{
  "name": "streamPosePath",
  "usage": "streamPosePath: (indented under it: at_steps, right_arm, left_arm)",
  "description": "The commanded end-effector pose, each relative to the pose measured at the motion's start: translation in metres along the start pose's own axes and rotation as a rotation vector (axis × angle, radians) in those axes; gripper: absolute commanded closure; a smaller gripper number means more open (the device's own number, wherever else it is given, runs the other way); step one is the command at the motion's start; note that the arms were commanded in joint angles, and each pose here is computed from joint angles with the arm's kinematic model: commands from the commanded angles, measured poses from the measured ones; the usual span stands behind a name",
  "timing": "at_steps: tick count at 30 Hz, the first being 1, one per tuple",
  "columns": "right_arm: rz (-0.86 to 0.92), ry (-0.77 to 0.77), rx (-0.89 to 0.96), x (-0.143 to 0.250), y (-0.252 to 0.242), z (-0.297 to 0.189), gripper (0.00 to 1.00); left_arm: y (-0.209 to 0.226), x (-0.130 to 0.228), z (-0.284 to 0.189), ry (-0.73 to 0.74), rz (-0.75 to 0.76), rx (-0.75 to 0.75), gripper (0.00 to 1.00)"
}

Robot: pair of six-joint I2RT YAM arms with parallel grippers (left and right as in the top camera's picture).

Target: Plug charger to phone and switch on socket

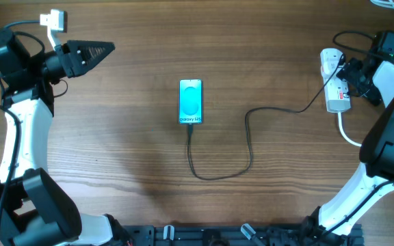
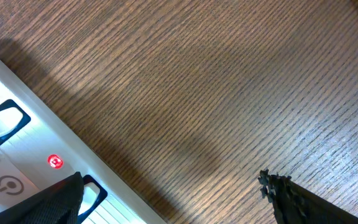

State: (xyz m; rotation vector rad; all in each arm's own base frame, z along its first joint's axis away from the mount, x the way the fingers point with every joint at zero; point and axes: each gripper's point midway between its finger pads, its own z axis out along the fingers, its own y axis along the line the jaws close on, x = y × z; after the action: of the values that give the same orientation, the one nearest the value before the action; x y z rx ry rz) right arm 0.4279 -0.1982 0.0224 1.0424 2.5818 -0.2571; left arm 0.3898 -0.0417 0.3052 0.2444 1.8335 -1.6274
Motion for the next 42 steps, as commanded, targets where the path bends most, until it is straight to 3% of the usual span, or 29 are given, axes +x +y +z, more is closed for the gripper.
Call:
streamPosePath:
  at_steps: [1,27,42]
  right_arm:
    - [-0.068,0.130,0.008,0.042,0.006,0.036,0.02]
    - [-0.078,0.199,0.033,0.061,0.001,0.045,0.02]
    - [-0.092,0.306,-0.120,0.082,0.025,0.039,0.01]
  left_arm:
    - [-0.016,-0.004,-0.002,0.007,0.056,0.010,0.00]
    - [-0.016,-0.004,-0.002,0.007,0.056,0.010,0.00]
    - [-0.016,-0.004,-0.002,0.007,0.056,0.010,0.00]
